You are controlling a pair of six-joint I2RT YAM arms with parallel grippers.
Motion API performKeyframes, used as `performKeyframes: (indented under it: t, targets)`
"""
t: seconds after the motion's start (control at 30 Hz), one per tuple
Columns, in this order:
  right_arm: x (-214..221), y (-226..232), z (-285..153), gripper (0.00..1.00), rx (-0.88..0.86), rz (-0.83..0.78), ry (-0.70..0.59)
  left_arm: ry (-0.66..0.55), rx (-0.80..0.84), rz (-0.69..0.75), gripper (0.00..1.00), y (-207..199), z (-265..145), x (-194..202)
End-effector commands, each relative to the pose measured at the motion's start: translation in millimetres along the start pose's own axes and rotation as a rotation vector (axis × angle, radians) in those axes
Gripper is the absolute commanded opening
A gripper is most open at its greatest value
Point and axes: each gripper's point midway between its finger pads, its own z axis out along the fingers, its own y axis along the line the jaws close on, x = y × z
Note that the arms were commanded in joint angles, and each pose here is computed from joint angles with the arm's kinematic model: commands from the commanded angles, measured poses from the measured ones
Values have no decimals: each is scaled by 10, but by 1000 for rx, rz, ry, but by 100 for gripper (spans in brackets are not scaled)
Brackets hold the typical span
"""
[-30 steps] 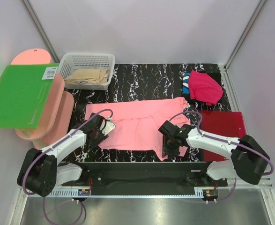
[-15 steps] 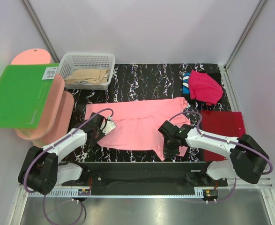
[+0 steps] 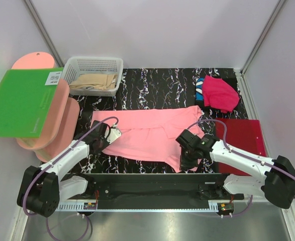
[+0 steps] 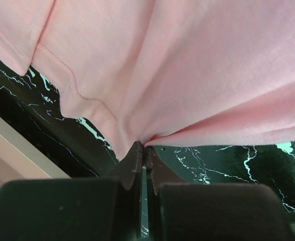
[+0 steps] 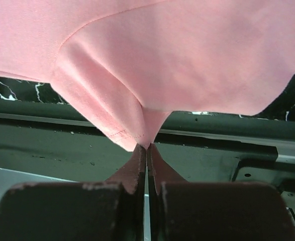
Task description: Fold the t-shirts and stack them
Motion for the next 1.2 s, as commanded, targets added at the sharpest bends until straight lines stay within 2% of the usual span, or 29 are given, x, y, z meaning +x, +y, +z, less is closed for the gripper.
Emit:
performKeyframes:
  t: [0.0,0.3,0.5,0.73,0.93,1.17]
  targets:
    - [81,-1,-130,0,-3,5,27,-13,-26,16,0,89,-92,-22]
    - [155,-28,-356,0,-22,6,35,-17,50,47,3,-37,-301,43]
    - [-33,134,-607,0,-59,-2,-43,-46,65,71,5,14,-465,-53]
    - [-187,228,-692,0,-47,-49,-82,-24,77,122,9,119,-528,-142]
    - [-565,261,-722,0,57,-105,-179,2,69,165,9,298,-463,-319]
    - [-1133,238,-709,0,61,-57,-230,30,55,186,9,535,-324,-540]
